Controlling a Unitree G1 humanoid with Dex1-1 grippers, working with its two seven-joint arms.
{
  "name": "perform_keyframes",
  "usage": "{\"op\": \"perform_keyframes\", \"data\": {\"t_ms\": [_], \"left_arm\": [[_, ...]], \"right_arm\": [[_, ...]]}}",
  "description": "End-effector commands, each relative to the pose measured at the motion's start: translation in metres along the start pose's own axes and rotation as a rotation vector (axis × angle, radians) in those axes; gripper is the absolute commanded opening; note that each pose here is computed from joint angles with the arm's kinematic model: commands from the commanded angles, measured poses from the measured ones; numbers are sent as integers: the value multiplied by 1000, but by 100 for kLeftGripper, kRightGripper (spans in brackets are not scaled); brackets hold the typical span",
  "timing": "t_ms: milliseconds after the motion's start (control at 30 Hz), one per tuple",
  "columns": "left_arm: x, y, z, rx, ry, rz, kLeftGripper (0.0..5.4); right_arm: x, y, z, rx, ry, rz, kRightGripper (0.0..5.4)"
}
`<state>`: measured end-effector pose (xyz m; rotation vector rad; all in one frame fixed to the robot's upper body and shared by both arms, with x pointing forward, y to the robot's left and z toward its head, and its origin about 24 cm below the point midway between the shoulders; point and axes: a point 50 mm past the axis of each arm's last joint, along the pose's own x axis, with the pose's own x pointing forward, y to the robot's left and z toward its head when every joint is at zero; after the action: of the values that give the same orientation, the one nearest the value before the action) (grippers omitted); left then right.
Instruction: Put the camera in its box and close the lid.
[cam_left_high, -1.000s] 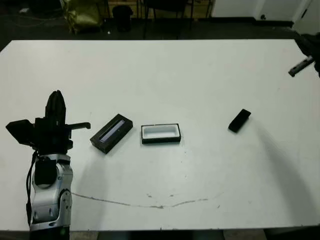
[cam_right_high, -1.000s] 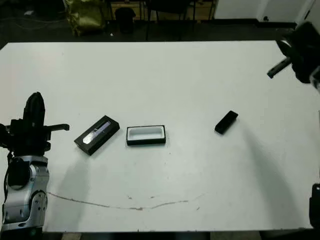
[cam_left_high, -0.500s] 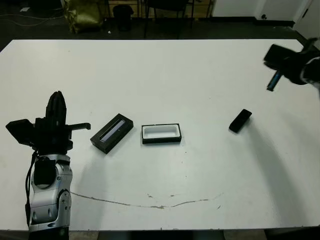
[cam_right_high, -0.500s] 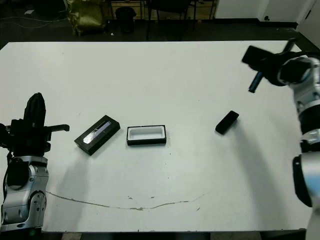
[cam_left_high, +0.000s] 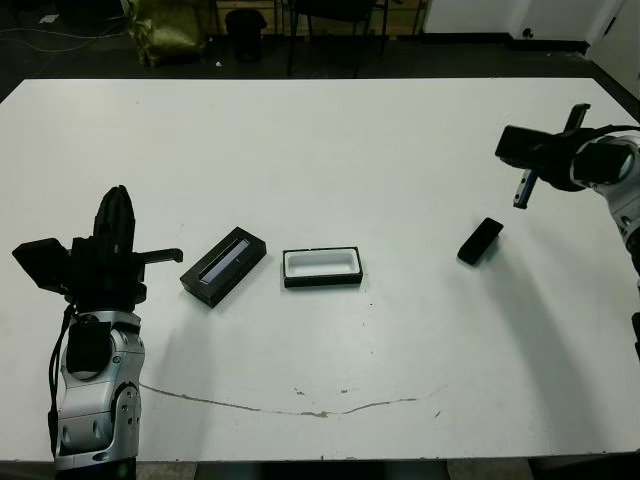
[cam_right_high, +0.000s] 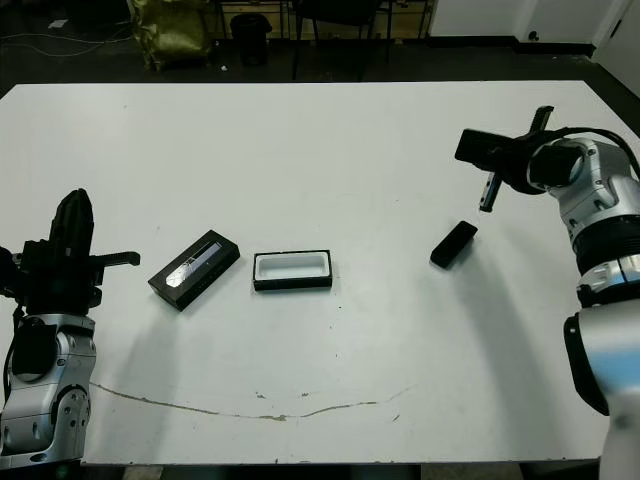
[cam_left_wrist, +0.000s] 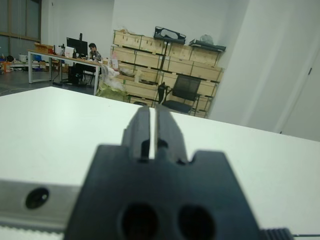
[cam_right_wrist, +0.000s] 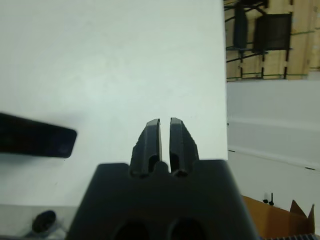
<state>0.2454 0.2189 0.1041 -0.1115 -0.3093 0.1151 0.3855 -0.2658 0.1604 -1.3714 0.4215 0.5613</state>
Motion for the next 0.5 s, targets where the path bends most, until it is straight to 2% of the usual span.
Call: {"op": "perform_keyframes", "data": {"t_ms": [33,333,500], "left_arm": [[0,1,-4,-1,20,-11,1],[-1,0,-4,18,42,-2,1],[-1,0,-3,9,41,5,1]], "right_arm": [[9,17,-2,-2,49,93,0],[14,31,-4,81,36,155,0],[16,35,-4,83,28,166,0]]}}
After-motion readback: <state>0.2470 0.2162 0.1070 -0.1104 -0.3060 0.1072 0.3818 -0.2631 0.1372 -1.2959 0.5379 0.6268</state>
